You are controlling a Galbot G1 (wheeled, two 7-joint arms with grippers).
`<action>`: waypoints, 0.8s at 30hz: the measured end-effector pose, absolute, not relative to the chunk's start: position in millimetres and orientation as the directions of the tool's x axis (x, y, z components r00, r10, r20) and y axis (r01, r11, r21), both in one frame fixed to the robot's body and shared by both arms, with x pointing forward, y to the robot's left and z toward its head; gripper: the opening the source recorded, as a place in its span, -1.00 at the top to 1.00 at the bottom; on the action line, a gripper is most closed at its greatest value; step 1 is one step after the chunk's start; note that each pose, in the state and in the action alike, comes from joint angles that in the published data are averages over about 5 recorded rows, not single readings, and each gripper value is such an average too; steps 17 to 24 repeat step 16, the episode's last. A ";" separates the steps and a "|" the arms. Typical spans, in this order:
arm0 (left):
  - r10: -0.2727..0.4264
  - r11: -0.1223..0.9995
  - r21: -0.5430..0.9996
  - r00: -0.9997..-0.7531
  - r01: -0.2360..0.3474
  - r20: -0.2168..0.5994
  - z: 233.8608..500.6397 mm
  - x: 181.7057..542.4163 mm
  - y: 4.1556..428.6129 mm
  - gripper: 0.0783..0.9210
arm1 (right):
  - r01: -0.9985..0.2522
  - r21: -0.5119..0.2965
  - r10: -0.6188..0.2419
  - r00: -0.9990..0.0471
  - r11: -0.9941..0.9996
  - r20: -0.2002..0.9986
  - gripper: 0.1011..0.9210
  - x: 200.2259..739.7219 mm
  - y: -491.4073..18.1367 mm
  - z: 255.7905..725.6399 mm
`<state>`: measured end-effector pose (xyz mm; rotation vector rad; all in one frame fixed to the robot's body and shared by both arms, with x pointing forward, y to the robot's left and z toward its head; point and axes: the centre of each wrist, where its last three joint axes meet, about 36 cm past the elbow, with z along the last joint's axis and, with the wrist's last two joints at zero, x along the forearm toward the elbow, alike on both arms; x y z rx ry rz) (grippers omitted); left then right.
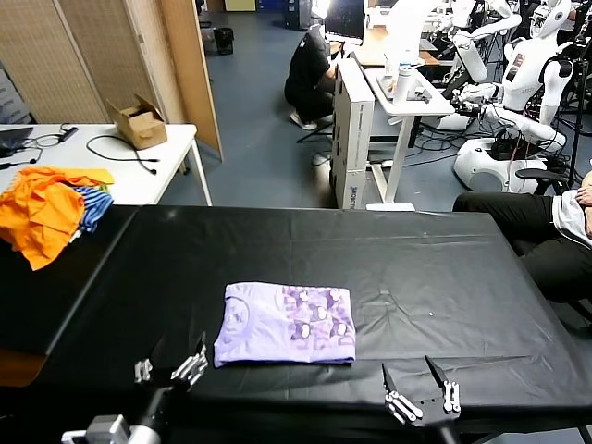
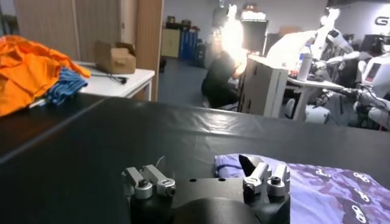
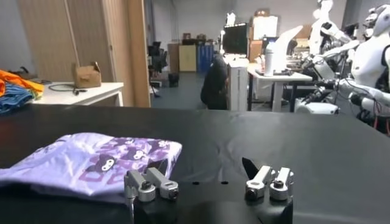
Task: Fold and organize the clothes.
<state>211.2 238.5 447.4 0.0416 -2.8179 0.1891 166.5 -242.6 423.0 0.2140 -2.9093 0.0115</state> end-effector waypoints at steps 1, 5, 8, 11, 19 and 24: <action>-0.009 0.991 -0.124 -0.948 -0.052 0.318 447.5 210.5 238.2 -0.97 | -0.145 0.009 -0.143 -0.964 0.989 0.223 -0.97 165.9 -241.7 423.0; -0.013 0.991 -0.118 -0.942 -0.055 0.334 446.8 209.2 236.8 -0.97 | -0.141 0.013 -0.140 -0.965 0.990 0.222 -0.97 165.0 -239.1 423.6; -0.011 0.992 -0.116 -0.940 -0.053 0.340 446.4 208.5 236.1 -0.97 | -0.137 0.016 -0.137 -0.965 0.990 0.223 -0.97 164.1 -238.1 423.9; -0.008 0.992 -0.115 -0.940 -0.050 0.340 446.4 208.5 236.1 -0.97 | -0.133 0.019 -0.133 -0.966 0.991 0.223 -0.97 163.4 -237.6 423.5; -0.004 0.992 -0.115 -0.941 -0.046 0.337 446.7 209.9 235.7 -0.97 | -0.126 0.023 -0.128 -0.967 0.992 0.221 -0.97 162.9 -236.9 422.3; -0.004 0.992 -0.115 -0.941 -0.046 0.337 446.7 209.9 235.7 -0.97 | -0.126 0.023 -0.128 -0.967 0.992 0.221 -0.97 162.9 -236.9 422.3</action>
